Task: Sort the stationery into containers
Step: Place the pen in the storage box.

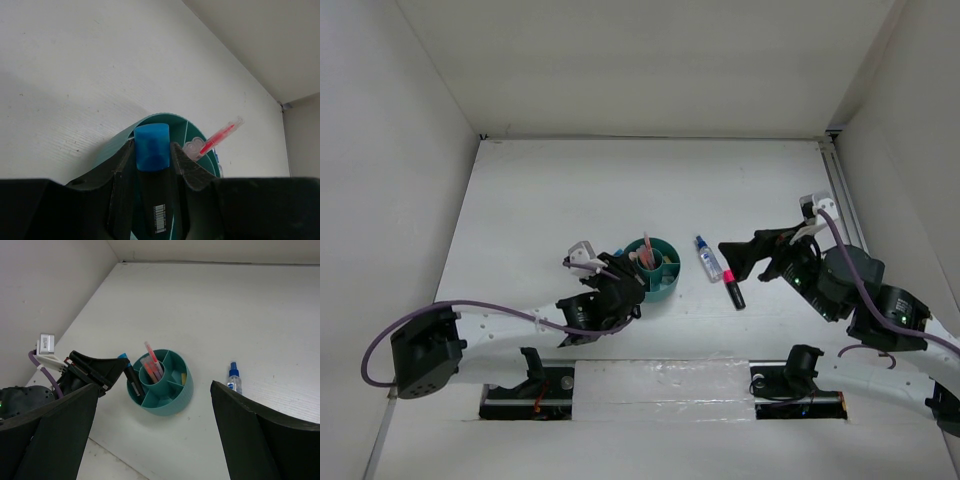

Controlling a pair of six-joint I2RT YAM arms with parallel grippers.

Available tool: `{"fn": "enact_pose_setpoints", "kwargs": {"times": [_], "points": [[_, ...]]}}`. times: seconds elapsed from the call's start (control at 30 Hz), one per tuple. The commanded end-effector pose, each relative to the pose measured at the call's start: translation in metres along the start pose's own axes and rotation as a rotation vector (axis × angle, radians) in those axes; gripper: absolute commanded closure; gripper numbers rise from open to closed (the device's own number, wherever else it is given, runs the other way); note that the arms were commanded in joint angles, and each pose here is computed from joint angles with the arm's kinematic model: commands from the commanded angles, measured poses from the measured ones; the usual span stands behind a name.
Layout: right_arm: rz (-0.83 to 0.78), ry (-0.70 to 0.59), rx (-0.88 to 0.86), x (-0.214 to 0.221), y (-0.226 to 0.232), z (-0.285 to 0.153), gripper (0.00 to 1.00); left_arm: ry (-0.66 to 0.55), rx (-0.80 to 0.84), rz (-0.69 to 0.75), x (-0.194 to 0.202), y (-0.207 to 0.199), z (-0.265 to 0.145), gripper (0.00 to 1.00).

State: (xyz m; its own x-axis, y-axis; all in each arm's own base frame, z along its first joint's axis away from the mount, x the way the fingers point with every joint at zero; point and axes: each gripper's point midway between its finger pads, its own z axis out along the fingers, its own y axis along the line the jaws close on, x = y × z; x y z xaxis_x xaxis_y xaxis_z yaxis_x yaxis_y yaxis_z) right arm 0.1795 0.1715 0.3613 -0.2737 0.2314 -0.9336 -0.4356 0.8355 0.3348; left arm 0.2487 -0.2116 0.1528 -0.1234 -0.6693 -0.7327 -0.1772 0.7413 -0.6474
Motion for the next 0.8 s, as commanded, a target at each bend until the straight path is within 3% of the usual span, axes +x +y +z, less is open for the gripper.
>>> {"fn": "enact_pose_setpoints", "kwargs": {"times": [0.0, 0.33, 0.47, 0.77], "points": [[0.017, -0.019, 0.012, -0.0044, -0.0029, -0.0011, 0.0, -0.038, -0.026, -0.041, -0.0066, -0.0044, 0.0, 1.0], [0.017, -0.019, 0.012, -0.0044, -0.0029, -0.0011, 0.0, -0.029, -0.024, -0.05, -0.0073, -0.009, -0.0007, 1.0], [0.017, -0.019, 0.012, -0.0044, -0.0029, -0.0011, 0.0, -0.028, -0.027, -0.031, -0.0052, -0.0073, 0.0, 0.8], [0.017, -0.019, 0.012, -0.0062, -0.0031, -0.0026, 0.0, -0.029, -0.024, -0.03, -0.0055, -0.0085, 0.0, 0.73]]}}
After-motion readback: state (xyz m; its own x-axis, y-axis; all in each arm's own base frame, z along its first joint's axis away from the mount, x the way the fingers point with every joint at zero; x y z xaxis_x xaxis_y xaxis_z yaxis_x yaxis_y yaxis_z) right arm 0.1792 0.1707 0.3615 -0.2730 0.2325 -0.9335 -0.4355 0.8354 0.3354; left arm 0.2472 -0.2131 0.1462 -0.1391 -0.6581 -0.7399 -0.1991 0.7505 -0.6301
